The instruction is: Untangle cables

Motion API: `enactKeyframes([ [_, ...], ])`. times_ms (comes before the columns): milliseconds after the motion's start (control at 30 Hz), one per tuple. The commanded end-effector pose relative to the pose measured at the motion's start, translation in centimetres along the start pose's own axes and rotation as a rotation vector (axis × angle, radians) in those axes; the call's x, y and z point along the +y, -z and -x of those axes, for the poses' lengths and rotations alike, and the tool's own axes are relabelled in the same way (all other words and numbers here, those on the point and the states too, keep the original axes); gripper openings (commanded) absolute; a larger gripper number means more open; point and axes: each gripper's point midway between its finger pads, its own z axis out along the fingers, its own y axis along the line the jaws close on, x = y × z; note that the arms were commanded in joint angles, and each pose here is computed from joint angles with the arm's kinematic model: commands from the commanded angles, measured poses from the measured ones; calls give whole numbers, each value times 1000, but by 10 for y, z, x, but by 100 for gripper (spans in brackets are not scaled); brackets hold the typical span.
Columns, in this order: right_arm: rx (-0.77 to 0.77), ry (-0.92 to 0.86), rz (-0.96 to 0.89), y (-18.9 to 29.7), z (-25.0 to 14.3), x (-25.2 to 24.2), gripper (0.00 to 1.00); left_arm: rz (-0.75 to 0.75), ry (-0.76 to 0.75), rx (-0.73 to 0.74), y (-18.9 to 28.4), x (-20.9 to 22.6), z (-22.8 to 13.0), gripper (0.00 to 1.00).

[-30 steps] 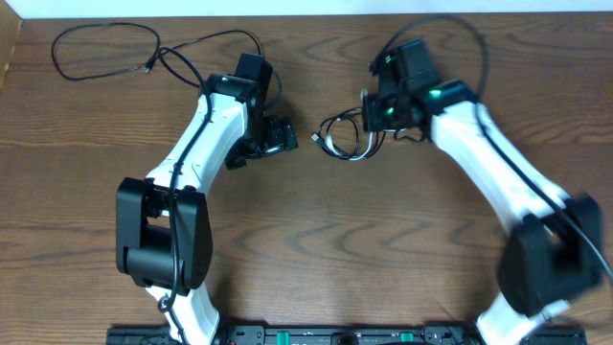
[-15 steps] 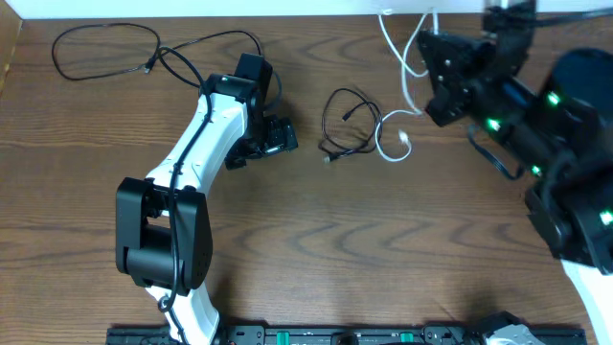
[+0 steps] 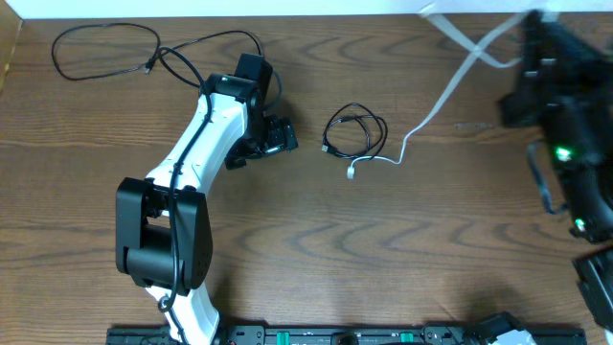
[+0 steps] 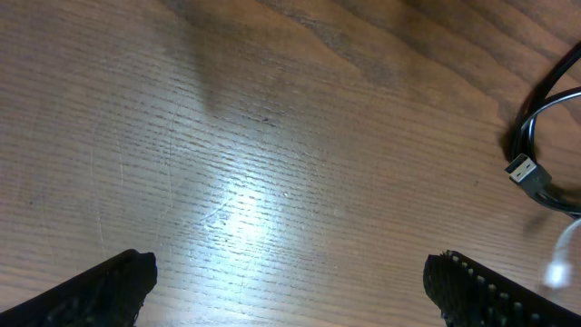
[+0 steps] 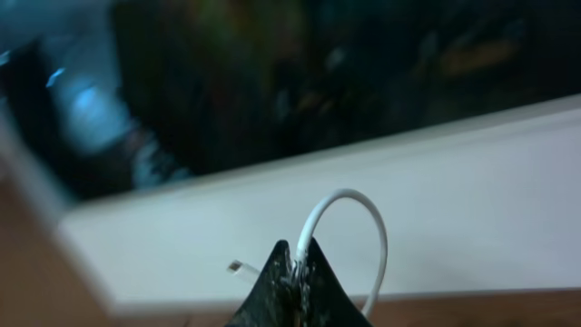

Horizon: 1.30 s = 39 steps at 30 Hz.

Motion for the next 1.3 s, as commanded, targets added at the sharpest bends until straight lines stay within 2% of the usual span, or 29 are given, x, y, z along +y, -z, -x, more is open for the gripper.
enactKeyframes([
  [0,-182,-41,-267,27,41,-46,1,9,6,-9,2,3,0,100],
  [200,-210,26,-425,49,50,-72,1,9,6,-9,2,3,0,100],
  [367,-154,84,-692,67,31,-113,1,9,6,-9,2,3,0,100],
  [533,-228,129,-1057,109,38,-151,1,9,6,-9,2,3,0,100],
  [633,-254,144,-1150,121,41,-157,1,9,6,-9,2,3,0,100],
  [833,-189,177,-1090,107,31,-155,1,9,6,-9,2,3,0,100],
  [1067,185,265,-749,54,-44,-131,1,9,6,-9,2,3,0,100],
  [1267,429,269,-855,57,-108,-153,1,9,6,-9,2,3,0,100],
])
